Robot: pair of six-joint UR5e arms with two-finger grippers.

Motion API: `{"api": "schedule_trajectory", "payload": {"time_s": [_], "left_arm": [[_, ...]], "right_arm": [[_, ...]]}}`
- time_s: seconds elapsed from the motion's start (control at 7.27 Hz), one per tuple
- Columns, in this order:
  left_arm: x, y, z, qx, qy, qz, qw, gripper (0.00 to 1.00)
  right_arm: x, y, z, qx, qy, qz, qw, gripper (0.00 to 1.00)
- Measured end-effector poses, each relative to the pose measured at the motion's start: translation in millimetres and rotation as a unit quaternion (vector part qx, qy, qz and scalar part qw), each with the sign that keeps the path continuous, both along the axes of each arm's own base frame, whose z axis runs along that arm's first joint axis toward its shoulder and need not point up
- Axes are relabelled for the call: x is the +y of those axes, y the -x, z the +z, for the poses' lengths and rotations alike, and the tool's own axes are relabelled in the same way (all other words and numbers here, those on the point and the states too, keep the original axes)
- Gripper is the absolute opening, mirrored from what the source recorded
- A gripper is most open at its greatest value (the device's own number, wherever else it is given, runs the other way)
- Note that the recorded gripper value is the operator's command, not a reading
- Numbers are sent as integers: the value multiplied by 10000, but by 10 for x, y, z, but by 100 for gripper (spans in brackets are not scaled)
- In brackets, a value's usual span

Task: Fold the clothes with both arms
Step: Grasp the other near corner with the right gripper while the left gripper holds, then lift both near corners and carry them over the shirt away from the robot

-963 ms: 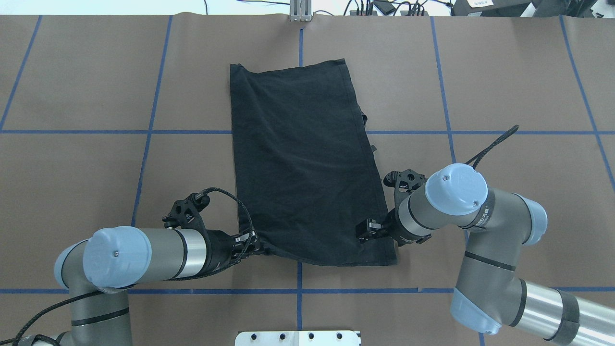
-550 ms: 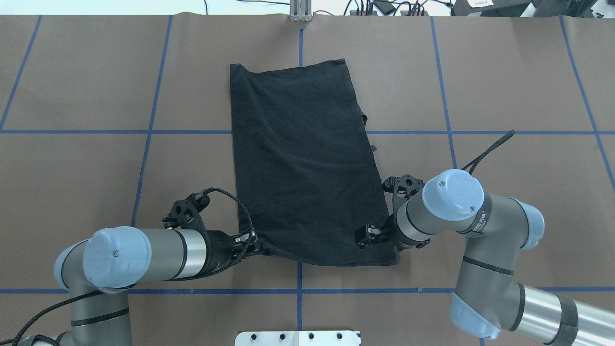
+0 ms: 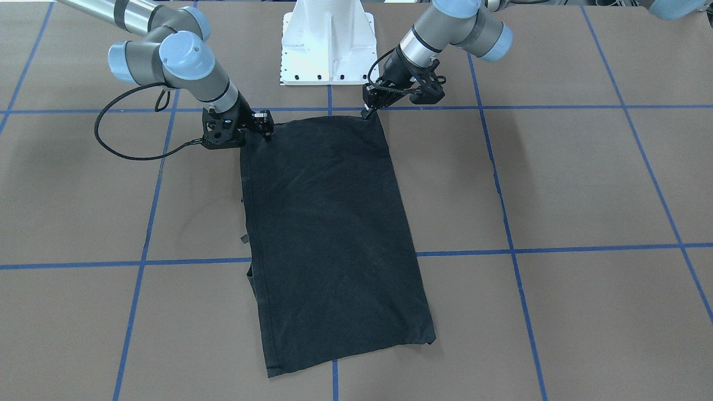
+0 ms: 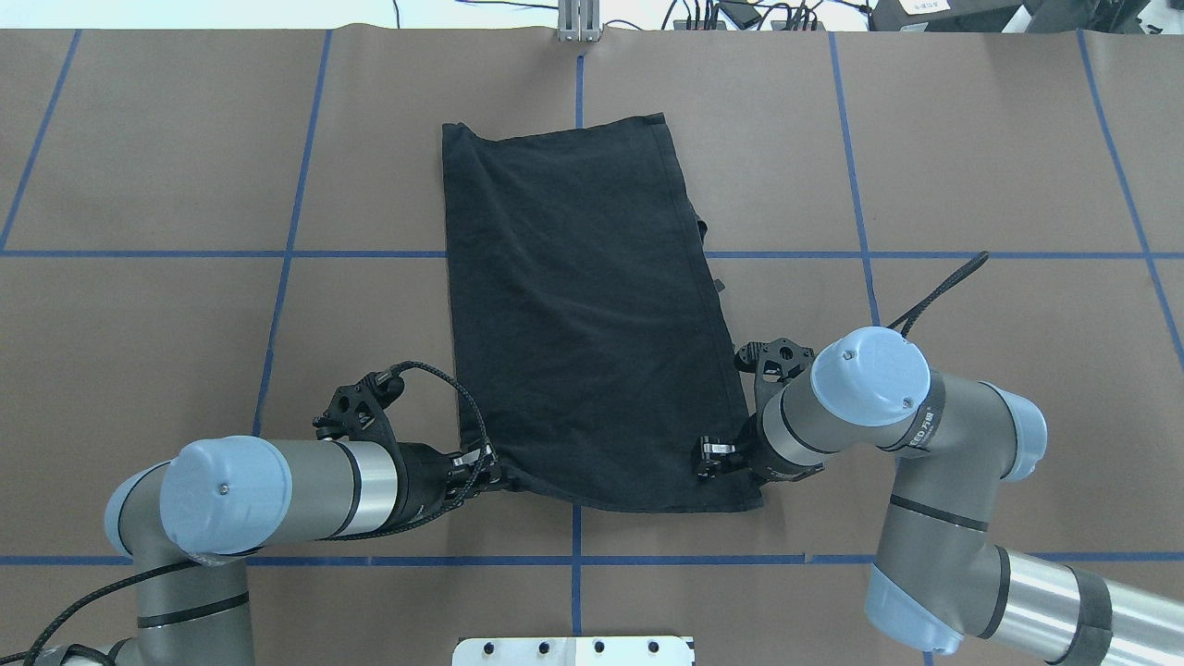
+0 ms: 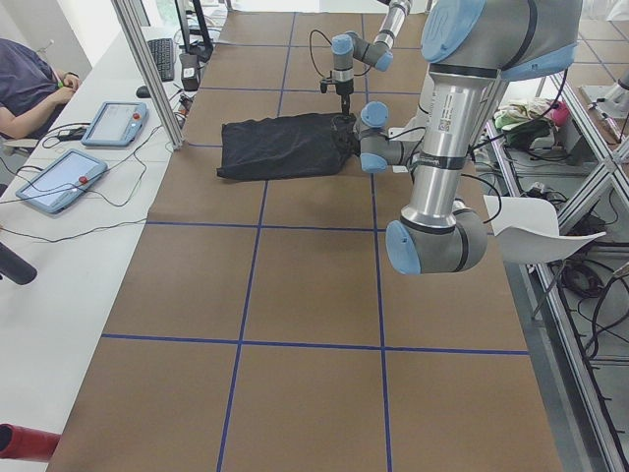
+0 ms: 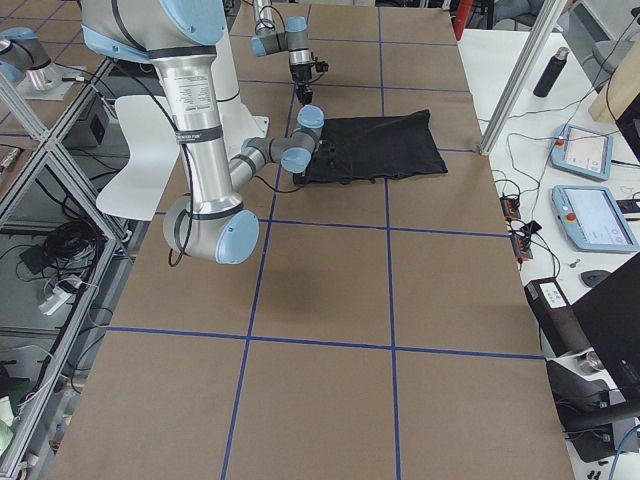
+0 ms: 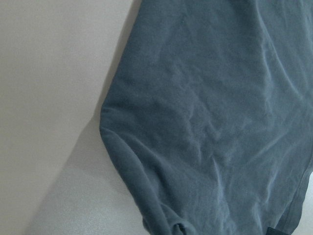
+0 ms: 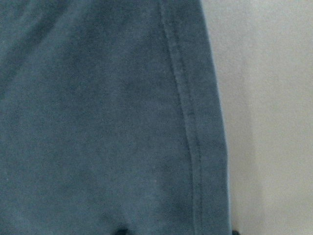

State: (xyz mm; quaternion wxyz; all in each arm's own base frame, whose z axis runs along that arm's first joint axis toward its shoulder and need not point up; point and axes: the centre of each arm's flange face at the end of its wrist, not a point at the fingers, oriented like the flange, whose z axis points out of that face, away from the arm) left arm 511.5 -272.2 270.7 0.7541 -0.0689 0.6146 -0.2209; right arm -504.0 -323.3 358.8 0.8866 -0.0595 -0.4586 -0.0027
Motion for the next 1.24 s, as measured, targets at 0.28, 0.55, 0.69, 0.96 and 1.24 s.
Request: {"api": "schedule_trajectory", "payload": {"time_s": [0.28,0.55,0.69,0.96,1.24], "left_arm": [[-5,1,8,-8,0,-4,10000,0],[-10,4,9,-9,1,-9,10000,0],[-16,7,10,-9,0,-15,10000,0],[-44,34,4,-2,-7,-42,10000,0],[-67,133,16,5,-24,-63,10000,0]], "right_arm": [[2,-12,-12,-16,1,-7,10000,0],[0,-14,-17,-29,-9,-5,10000,0],[-9,-20,-18,-35,-10,5,10000,0],[-25,-45,-42,-73,36,14,10000,0],[55,-161,-152,-232,292,-81,9993,0]]}}
